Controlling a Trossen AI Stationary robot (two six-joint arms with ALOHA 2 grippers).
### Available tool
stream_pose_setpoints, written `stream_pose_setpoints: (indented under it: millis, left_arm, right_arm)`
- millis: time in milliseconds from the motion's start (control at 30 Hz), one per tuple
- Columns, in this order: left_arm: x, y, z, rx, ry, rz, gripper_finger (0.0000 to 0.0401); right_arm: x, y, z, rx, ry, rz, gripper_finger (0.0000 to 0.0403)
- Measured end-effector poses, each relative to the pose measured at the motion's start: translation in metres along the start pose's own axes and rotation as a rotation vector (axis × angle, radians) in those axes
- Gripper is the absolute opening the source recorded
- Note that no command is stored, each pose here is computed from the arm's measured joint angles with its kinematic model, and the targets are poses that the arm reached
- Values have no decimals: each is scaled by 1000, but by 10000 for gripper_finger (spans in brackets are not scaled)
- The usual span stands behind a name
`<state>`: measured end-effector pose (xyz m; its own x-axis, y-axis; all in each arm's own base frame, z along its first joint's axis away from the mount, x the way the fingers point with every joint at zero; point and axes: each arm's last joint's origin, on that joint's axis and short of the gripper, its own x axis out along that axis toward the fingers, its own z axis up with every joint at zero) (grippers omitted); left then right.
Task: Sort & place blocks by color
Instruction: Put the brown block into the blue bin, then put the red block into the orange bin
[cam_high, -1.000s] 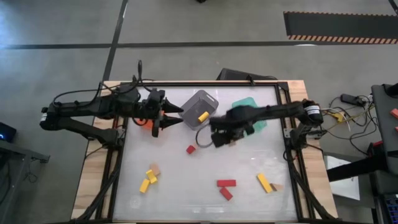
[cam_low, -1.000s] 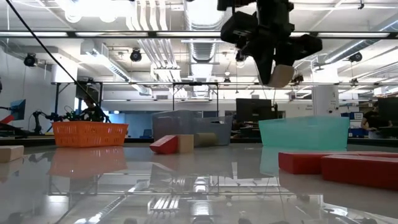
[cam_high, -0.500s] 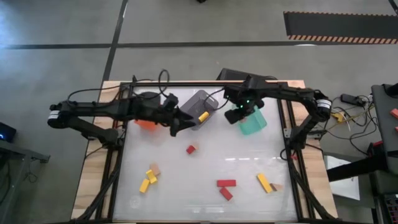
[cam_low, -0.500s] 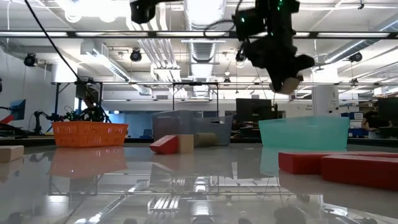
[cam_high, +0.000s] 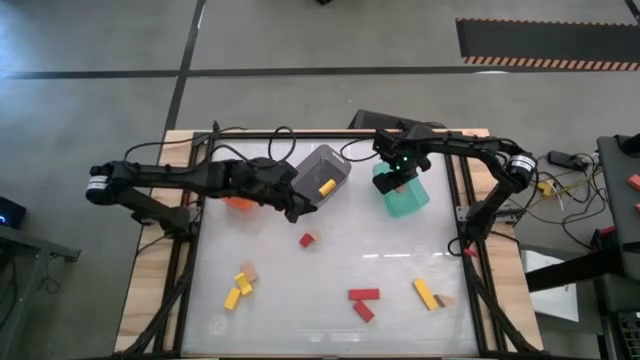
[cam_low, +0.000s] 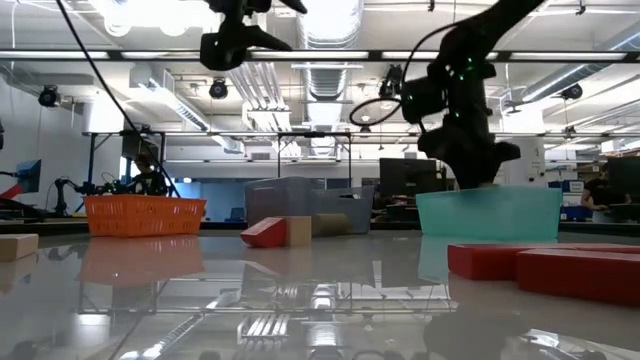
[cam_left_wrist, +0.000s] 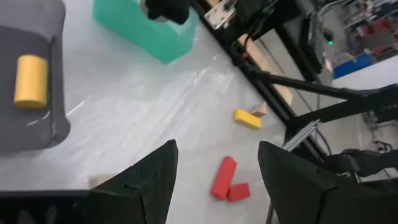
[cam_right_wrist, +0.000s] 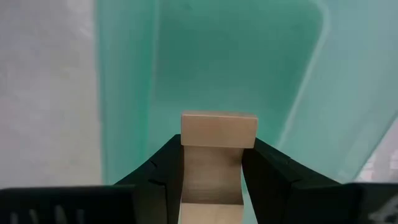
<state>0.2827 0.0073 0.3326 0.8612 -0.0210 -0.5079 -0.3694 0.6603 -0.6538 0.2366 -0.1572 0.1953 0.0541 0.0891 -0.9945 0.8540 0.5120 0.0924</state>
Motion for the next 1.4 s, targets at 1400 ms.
stream_pose_setpoints:
  millis: [1400]
  left_arm:
    - [6, 14, -11, -5, 97, 151, 208]
  right_arm:
    - [-13, -1, 9, -13, -73, 30, 168]
